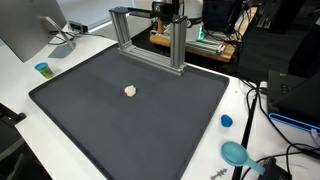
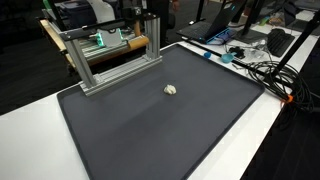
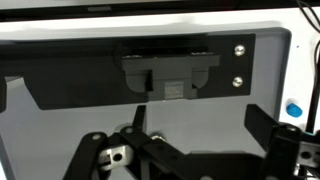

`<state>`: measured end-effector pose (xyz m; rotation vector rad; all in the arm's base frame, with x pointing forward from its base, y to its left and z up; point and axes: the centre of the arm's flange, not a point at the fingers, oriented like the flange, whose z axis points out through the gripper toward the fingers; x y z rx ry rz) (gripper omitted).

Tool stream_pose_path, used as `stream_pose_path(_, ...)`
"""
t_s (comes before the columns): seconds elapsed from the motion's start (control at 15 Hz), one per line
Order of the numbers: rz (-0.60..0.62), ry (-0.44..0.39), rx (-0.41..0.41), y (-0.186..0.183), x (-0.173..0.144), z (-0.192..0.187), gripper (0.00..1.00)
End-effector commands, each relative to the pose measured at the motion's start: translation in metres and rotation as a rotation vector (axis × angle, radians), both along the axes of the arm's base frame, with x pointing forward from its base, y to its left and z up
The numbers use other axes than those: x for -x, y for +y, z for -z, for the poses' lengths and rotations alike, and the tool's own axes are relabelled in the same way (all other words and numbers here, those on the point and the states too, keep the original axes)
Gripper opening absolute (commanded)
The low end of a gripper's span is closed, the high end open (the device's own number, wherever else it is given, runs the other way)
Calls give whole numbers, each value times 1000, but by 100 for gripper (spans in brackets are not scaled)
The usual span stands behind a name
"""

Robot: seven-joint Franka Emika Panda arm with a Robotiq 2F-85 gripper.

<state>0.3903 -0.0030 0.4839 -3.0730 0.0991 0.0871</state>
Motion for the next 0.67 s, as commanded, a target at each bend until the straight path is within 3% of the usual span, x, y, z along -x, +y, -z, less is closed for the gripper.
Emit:
stream_pose_path(0.0, 49, -8, 85, 25, 38, 11, 100)
stream_pose_path(0.2, 106, -76, 197, 44, 61, 20, 100)
stream_pose_path(0.27, 54, -11, 129, 37, 32, 15, 100)
stream_pose_path(0.6, 68, -93, 172, 38, 51, 18, 100)
